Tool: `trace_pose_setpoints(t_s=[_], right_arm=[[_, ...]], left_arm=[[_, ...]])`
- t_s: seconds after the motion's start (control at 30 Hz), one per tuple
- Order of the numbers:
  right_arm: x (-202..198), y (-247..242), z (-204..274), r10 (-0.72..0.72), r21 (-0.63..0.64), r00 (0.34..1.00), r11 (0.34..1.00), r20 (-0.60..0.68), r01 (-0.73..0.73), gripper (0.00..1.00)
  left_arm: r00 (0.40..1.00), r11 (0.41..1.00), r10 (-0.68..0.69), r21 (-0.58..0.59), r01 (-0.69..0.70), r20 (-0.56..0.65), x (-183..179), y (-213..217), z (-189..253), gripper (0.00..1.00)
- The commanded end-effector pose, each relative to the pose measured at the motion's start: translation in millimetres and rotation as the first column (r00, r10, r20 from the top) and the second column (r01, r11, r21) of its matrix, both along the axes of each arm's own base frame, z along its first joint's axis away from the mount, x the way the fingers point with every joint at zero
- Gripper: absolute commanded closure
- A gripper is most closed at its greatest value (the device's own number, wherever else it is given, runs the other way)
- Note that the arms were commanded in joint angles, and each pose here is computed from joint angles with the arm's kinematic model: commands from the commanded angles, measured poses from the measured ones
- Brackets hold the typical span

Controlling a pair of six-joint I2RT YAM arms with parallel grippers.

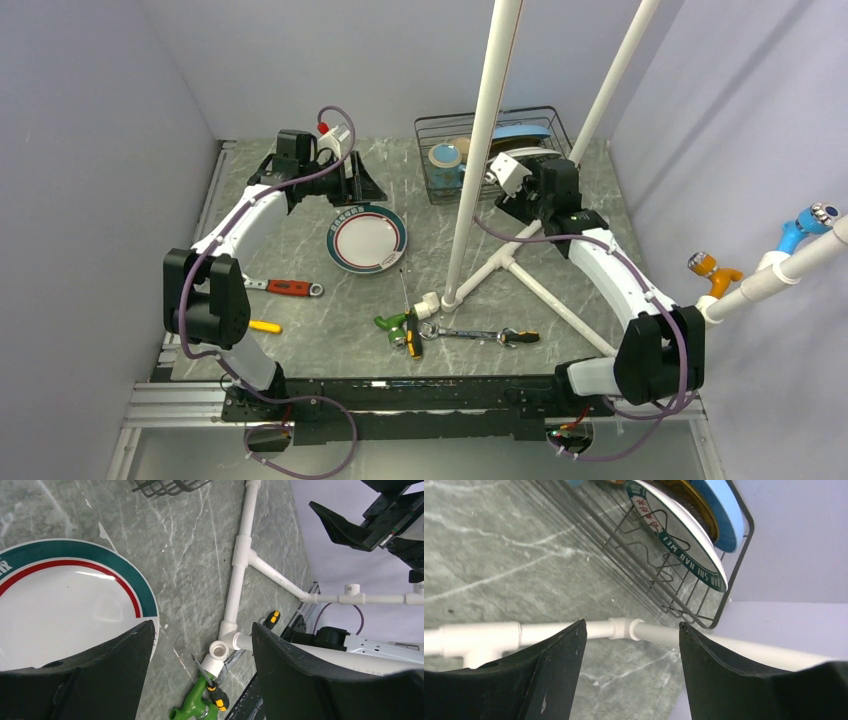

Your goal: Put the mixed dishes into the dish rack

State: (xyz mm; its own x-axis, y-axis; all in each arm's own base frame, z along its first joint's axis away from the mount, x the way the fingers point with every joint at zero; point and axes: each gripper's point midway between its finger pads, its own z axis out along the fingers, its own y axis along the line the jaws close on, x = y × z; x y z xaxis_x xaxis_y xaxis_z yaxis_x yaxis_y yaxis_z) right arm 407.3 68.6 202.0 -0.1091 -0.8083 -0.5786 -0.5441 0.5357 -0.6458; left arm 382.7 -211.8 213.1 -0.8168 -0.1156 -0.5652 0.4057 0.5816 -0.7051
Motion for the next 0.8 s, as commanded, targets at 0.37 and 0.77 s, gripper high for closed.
trace_pose_setpoints(t_s=[0.37, 0.77], right_arm=[[15.2, 32.7, -19.3, -0.252, 0.596, 0.957, 0.75, -0.144, 0.287, 0.0], [-32.2, 56.4, -21.8, -0.235, 0.732, 0.833, 0.399, -0.501, 0.553, 0.0]], left_arm=[[0.98, 0.978, 0.11, 0.158, -0.136, 0.166, 19.3, 28.5, 11.1, 0.24], [0.918, 0.919, 0.328, 0.15, -0.365, 0.223, -5.7, 60.4, 4.1, 0.24]])
